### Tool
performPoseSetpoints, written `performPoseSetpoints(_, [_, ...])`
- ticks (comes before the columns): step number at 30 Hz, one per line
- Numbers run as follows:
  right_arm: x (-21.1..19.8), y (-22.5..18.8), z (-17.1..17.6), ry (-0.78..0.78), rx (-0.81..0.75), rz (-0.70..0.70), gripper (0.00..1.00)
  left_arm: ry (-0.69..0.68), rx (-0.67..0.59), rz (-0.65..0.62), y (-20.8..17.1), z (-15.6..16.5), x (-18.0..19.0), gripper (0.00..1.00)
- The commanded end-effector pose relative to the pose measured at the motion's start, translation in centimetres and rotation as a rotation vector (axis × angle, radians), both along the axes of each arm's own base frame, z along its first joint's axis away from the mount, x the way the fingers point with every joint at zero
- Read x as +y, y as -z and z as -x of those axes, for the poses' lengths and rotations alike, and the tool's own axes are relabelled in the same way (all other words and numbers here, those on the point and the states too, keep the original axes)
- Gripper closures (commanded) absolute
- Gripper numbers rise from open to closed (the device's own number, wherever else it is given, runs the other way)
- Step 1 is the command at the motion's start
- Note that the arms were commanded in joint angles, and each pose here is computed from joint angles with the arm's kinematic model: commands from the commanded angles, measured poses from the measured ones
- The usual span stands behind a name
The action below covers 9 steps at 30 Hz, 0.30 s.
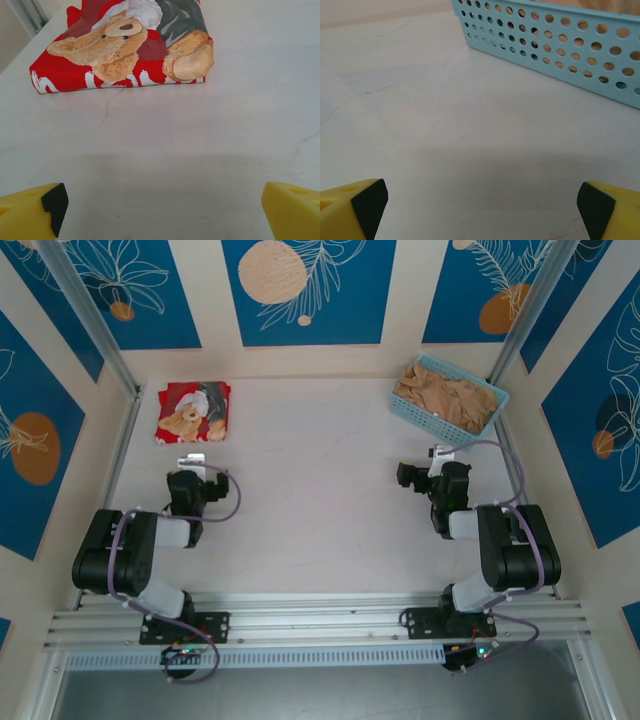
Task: Fold and stack the t-shirts
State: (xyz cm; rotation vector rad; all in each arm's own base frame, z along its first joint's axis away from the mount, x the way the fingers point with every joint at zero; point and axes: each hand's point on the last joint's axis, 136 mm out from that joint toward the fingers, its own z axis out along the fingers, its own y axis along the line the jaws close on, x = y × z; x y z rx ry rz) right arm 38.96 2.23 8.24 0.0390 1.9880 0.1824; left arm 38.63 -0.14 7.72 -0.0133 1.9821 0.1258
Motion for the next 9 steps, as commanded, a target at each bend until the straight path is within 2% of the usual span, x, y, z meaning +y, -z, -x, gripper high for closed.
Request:
performPoseSetpoints(1, [-0.24,-1.21,-0.68,0.01,-0.048,0.035,0.01,0.091,-0.031,-0.003,-1.22,-0.9,-1.57,0.0])
performPoseSetpoints(9, [-0.22,-1.11,-0.71,0.006,-0.044,0.032,0.01,0.1,-0.028,-0.001,-1.19,-0.95,-1.69,0.0])
